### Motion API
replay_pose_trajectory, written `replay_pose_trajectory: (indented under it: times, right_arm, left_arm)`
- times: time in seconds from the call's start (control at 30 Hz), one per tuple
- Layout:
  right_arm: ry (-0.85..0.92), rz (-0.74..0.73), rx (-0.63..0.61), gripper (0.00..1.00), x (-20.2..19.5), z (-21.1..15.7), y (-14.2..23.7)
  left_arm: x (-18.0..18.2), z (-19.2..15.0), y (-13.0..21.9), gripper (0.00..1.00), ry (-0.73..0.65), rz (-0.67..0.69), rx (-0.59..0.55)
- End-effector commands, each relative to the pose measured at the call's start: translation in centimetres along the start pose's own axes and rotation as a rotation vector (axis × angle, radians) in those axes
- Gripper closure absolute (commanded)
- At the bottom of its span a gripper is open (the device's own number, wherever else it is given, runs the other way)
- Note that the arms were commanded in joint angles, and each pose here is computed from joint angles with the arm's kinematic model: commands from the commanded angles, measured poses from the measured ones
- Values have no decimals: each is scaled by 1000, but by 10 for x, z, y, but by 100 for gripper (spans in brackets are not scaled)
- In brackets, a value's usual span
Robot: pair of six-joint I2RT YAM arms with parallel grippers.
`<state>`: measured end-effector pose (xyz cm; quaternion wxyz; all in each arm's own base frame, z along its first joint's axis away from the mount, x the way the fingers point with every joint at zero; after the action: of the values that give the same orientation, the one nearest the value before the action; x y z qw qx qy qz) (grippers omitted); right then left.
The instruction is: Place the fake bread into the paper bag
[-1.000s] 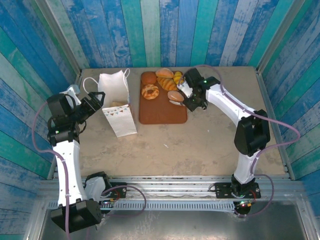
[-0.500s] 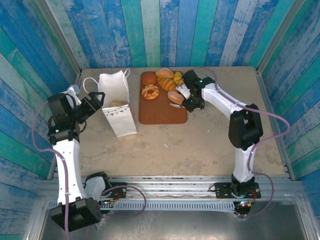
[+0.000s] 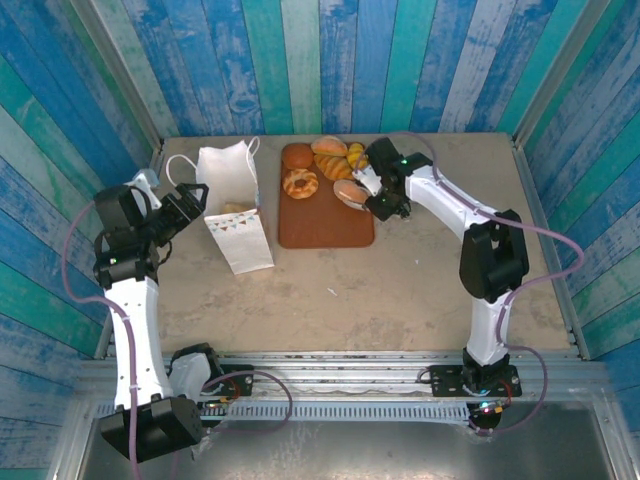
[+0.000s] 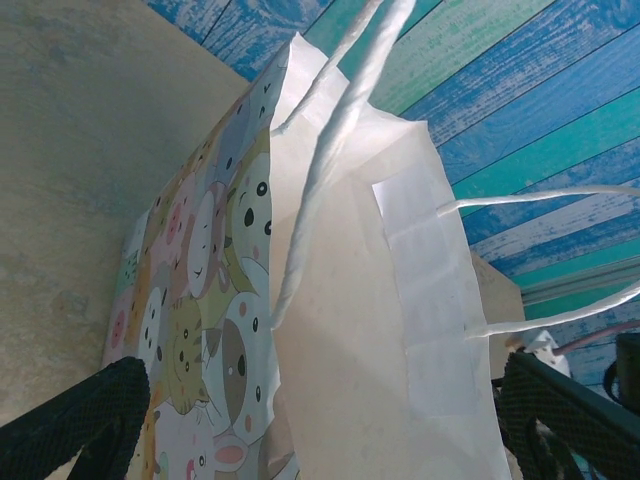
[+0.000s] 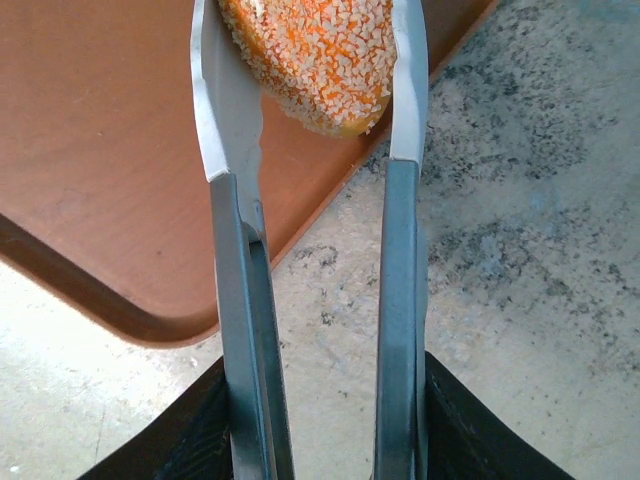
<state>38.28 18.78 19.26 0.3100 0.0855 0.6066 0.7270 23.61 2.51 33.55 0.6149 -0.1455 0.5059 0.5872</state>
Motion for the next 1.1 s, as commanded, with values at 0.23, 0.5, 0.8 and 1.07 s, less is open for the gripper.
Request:
replay_pose_trajectory:
  times: [0.23,0.5,0.8,1.07]
  right_arm:
    - [-170,0,-168,59,20,-13,88]
    - [-259,67,-233,59,66,-27,149]
    - [-342,195,-301,61,115,-33,201]
    - [-410,321,-385,62,135,-41,243]
  left_arm:
    - [-5,7,6,5,-11,36,-29]
    - [6,11,-2,5,-1,123,-19]
    - [15,14,-15,14,-25,188,43]
    - [13,24,-16,16,-63,244,33]
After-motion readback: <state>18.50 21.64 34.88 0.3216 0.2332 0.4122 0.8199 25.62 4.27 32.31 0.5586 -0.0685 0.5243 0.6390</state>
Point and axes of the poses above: each hand's point on the last joint's axis, 136 mm out from that joint toward the fingers, its own y axis back along the fingers, its own x axis along the line the jaws close on, z = x × y, the point moved 8 cm from there along y, back along the fingers, and after that the axes turned 15 degrees about y, right-handed, at the moved point
